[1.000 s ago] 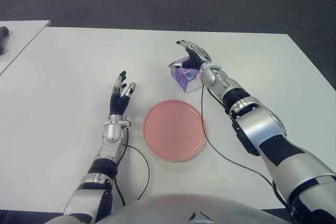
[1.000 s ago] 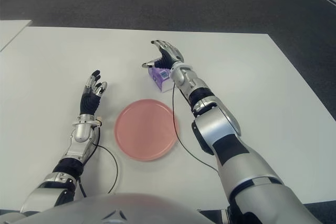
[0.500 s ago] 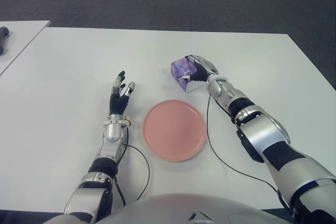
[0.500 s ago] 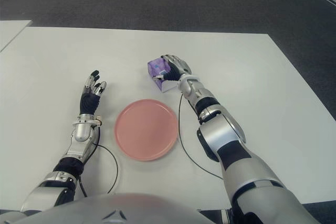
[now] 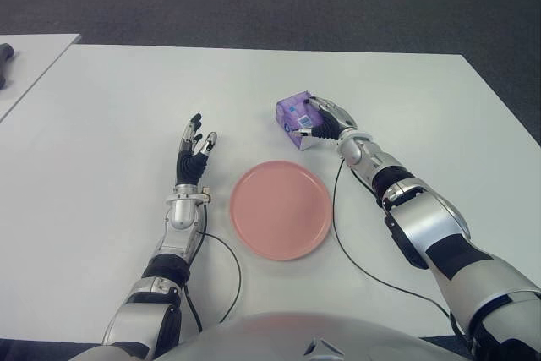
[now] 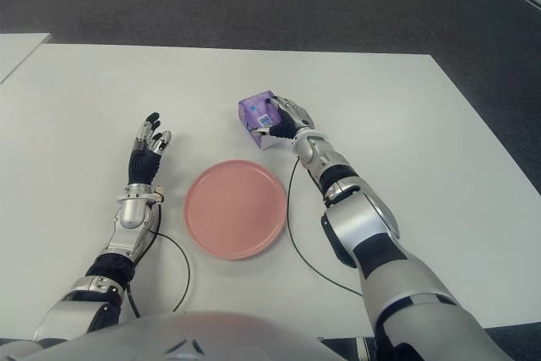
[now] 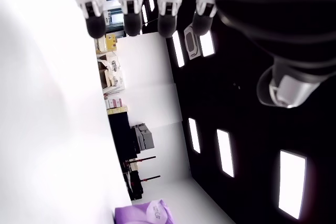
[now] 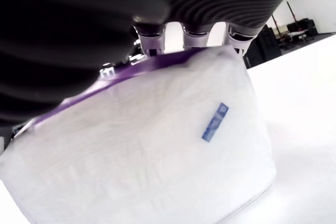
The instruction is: Put the tissue paper into the plate.
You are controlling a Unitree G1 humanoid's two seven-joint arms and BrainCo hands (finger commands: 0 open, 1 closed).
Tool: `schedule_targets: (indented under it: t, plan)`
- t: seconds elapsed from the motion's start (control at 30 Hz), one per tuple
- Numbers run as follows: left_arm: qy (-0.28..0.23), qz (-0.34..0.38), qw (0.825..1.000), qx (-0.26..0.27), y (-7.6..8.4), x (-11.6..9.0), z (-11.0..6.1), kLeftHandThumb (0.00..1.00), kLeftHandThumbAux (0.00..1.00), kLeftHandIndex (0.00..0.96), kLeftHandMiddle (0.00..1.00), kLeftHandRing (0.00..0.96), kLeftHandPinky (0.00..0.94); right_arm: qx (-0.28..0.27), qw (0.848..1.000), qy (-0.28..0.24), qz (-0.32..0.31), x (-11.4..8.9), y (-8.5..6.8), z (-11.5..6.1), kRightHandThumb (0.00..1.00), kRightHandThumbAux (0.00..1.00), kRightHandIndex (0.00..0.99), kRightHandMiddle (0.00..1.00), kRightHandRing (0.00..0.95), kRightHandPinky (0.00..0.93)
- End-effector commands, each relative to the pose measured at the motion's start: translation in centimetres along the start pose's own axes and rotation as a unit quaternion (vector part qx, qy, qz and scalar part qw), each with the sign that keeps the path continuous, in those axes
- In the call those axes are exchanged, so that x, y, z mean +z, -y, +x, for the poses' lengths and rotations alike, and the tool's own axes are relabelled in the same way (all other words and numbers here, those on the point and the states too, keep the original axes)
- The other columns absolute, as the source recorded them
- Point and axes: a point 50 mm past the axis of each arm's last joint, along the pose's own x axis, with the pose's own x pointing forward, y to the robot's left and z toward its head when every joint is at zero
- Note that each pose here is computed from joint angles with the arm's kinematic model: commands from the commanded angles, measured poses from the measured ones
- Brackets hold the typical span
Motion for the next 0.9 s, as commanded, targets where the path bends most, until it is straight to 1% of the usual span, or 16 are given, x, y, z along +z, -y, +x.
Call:
schedule_targets:
  t: [0.03, 0.27, 0.5, 0.9]
  plan:
    - [-0.039, 0.004, 0.999, -0.007, 0.1, -1.5, -1.8, 0.0, 0.387, 0.0, 0.0, 0.0, 0.0, 0.03, 0.999, -0.026, -0.007, -1.4, -1.6, -1.0, 0.032, 0.409, 0.0, 0.028, 0.0, 0.0]
    - [-0.038, 0.005, 0.999, -0.01, 0.0, -1.4, -1.8, 0.0, 0.388, 0.0, 0.0, 0.0, 0.0, 0.052, 0.998, -0.029, -0.023, -1.9, -2.3, -1.5, 0.036, 0.424, 0.0, 0.025, 0.0, 0.0]
    - [-0.041, 0.002, 0.999, -0.01, 0.0, -1.5, -1.8, 0.0, 0.395, 0.0, 0.0, 0.0, 0.0, 0.077, 0.995, -0.023, -0.058, -2.4, -3.1, -2.0, 0.044, 0.442, 0.0, 0.022, 0.0, 0.0]
    - [-0.045, -0.001, 0.999, -0.012, 0.1, -1.5, -1.7, 0.0, 0.388, 0.0, 0.0, 0.0, 0.0, 0.092, 0.992, -0.021, -0.086, -2.9, -3.8, -2.6, 0.047, 0.432, 0.0, 0.029, 0.0, 0.0]
